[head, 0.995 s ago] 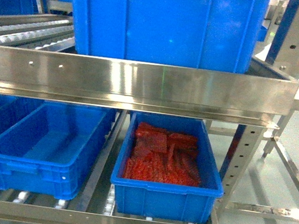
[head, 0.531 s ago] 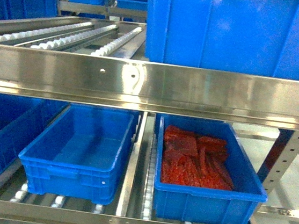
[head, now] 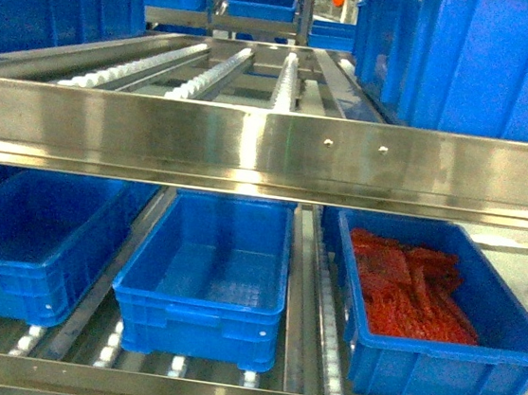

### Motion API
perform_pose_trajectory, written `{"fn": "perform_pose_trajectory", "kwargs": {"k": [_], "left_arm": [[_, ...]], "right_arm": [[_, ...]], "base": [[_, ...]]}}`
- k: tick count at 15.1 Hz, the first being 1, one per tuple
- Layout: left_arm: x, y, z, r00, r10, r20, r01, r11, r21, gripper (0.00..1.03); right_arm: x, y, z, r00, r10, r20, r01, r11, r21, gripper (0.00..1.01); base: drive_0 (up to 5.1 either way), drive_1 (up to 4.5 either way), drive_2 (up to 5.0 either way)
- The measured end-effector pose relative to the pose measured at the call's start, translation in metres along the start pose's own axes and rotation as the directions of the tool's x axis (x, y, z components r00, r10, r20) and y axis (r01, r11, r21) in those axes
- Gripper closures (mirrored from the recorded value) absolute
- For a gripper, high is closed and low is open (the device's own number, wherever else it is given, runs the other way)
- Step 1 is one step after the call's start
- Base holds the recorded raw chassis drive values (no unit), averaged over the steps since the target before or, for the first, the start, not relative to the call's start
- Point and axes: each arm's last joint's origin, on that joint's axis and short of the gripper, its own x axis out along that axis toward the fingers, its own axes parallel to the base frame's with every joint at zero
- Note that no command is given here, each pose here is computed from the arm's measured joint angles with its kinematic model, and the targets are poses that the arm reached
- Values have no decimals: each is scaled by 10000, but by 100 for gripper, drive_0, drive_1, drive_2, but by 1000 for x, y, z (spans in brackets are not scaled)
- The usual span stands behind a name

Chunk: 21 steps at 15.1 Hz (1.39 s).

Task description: Sort blue parts and orange caps into right shelf containers

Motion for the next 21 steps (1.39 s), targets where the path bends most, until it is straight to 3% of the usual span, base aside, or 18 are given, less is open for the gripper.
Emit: {"fn": "perform_pose_trajectory", "kwargs": {"k": [21], "left_arm": [[0,0,0,10000,-11,11,11,10000,0,59]], "right_arm": [[0,0,0,10000,-4,-4,4,10000,0,57]], "base": [[-486,255,255]]}}
